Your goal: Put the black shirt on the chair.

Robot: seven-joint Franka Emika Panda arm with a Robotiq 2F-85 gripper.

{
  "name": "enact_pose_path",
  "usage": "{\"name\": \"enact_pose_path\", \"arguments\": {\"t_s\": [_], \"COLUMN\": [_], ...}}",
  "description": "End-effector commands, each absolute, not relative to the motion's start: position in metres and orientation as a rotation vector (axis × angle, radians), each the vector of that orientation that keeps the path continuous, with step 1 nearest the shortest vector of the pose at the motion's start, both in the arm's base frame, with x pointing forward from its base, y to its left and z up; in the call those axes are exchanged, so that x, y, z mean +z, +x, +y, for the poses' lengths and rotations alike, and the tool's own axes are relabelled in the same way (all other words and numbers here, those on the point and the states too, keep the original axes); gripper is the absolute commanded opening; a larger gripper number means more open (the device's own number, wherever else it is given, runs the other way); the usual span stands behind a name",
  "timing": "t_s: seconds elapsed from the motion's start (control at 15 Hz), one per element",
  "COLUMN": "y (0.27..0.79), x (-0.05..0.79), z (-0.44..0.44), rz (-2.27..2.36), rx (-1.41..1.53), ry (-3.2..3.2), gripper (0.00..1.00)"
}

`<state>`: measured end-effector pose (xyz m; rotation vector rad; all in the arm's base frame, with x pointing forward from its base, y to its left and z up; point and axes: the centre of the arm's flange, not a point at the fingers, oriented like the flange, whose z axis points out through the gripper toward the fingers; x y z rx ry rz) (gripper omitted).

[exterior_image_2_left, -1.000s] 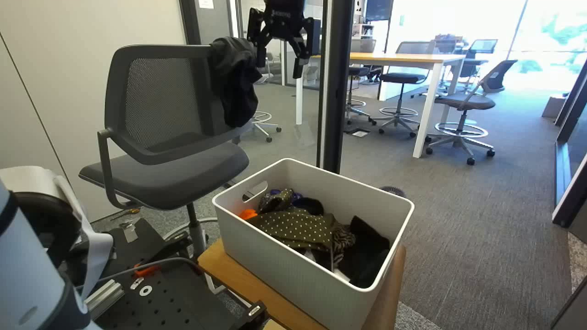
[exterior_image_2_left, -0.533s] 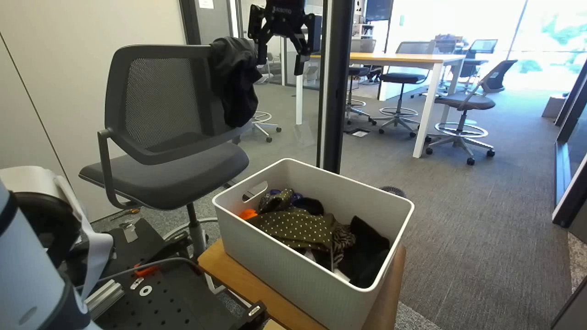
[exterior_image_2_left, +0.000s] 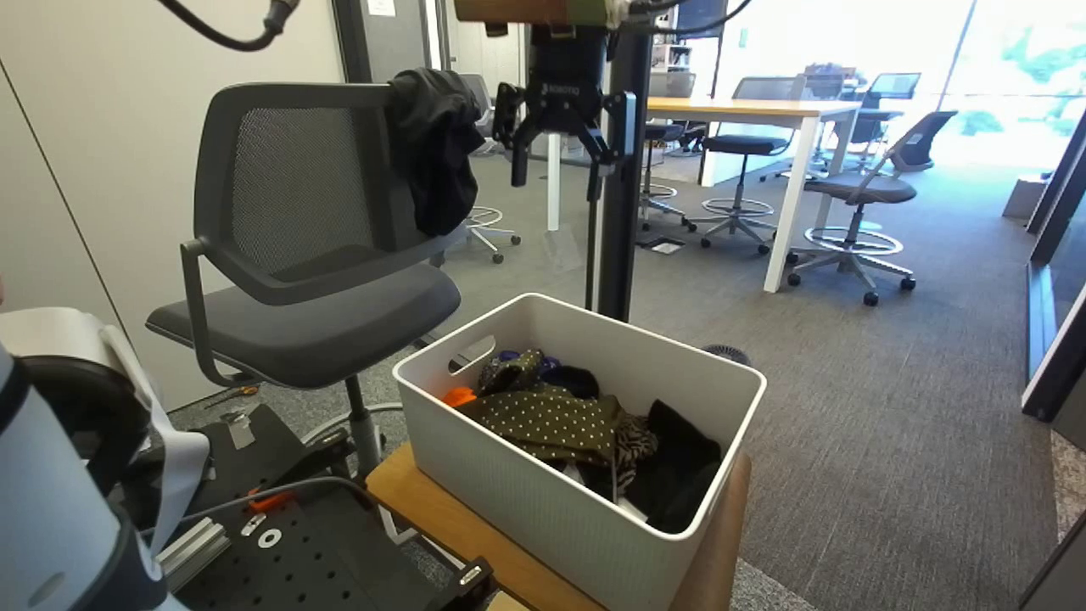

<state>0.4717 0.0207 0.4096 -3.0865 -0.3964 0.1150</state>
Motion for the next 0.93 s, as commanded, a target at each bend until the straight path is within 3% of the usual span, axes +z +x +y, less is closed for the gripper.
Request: {"name": "enact_pose_path", "arguments": {"t_s": [0.0, 0.47, 0.87], "y": [0.515, 0.552, 0.571], "x": [0.352, 0.230, 0.164], "z": [-0.004, -0.062, -0.080], "rz": [-0.514, -0.819, -1.244], "rx": [0.242, 0.581, 0.595], "ry": [-3.081, -3.042, -2.946], "gripper": [1.00, 1.00, 1.00]}}
